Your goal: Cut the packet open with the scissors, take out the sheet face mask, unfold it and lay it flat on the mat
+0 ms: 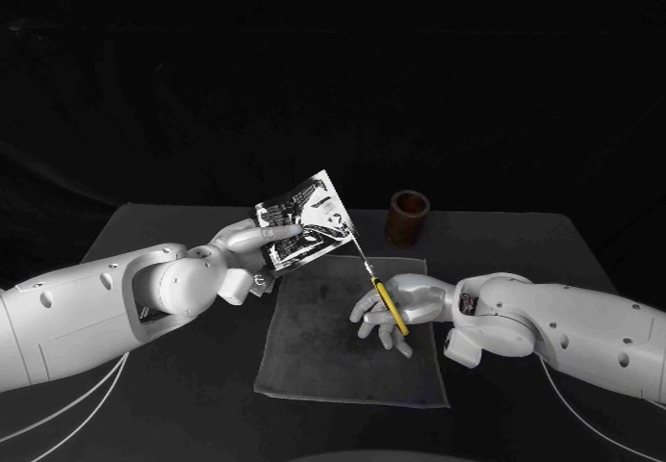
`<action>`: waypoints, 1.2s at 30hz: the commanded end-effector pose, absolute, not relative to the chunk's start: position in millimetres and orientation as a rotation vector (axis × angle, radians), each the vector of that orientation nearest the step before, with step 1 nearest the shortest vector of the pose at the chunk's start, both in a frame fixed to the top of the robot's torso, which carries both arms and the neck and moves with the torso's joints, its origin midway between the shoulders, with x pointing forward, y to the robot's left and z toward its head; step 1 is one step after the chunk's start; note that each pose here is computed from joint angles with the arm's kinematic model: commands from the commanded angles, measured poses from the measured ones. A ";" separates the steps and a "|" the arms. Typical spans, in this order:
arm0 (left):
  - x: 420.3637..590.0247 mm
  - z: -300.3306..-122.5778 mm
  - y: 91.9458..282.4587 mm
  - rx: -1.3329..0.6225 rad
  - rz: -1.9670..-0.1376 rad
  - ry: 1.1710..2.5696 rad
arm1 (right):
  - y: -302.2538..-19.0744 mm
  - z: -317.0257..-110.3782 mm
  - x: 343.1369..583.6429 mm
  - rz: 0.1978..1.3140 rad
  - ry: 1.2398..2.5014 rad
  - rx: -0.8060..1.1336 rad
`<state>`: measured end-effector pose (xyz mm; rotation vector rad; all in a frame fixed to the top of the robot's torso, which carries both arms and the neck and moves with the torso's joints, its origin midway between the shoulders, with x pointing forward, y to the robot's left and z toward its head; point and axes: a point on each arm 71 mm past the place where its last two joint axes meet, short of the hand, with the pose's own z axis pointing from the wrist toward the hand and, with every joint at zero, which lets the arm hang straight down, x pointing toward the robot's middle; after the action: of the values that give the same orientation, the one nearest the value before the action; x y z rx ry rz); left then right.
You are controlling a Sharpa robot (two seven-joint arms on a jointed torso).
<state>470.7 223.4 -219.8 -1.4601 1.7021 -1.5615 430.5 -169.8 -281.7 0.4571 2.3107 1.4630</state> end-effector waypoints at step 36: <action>469.3 -217.7 218.6 -1.425 -1.596 1.735 | -162.3 -279.3 430.6 1.500 2.297 0.453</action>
<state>470.2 221.9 -219.7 -1.4510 1.7168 -1.5676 430.2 -163.3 -281.2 0.4473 2.3101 1.4769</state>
